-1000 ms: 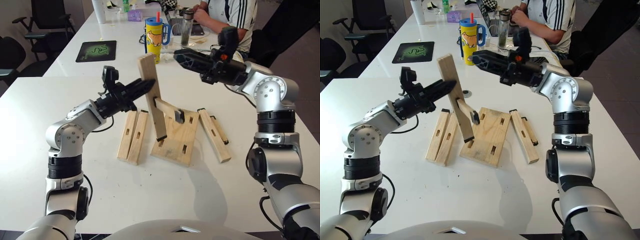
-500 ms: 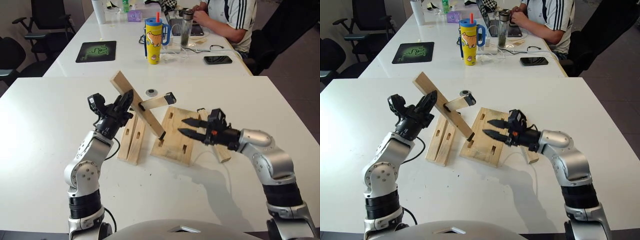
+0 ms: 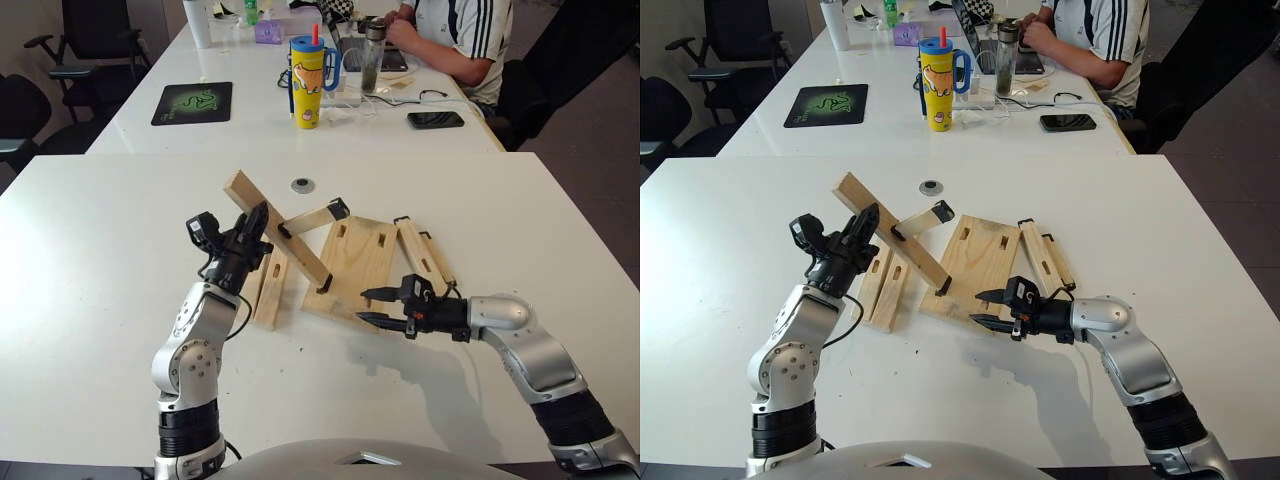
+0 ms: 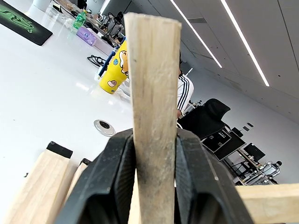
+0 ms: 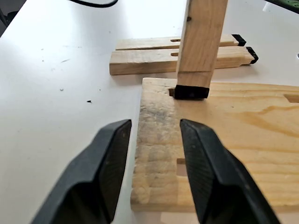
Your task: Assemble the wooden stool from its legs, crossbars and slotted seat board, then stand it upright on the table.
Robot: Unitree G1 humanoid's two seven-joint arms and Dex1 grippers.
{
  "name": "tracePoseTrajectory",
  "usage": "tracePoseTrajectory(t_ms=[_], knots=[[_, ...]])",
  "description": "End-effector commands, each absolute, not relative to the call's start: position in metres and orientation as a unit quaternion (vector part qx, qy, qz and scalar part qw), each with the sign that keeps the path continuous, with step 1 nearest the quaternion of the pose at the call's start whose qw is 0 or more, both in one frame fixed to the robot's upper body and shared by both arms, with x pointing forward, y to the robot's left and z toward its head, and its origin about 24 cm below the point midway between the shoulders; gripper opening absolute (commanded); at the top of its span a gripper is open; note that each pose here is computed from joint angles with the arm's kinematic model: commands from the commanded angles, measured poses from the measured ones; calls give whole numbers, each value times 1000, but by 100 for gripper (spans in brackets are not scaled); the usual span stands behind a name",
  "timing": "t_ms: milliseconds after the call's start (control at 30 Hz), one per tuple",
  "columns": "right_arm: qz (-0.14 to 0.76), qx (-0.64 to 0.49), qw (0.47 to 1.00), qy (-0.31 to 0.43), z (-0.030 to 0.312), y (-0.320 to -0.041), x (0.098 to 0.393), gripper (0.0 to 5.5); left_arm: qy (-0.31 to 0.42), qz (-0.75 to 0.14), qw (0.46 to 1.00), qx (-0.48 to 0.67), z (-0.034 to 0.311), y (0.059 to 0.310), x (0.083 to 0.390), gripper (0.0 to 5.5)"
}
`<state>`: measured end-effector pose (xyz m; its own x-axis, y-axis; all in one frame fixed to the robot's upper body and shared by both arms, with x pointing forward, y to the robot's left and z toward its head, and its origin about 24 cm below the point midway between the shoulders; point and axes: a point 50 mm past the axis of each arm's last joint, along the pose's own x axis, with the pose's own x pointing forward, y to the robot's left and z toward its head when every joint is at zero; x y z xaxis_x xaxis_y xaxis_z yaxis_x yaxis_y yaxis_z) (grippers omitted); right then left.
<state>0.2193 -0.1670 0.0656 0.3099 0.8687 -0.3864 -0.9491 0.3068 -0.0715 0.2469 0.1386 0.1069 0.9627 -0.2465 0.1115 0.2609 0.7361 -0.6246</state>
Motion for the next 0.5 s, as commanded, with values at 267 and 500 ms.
tracePoseTrajectory(t_ms=[267,500], knots=[[537,-182,807,168,41,-174,218,193,30,-73,949,-307,93,143,232,105],[529,-211,799,196,20,-176,210,193,36,-56,953,-294,102,146,231,105]])
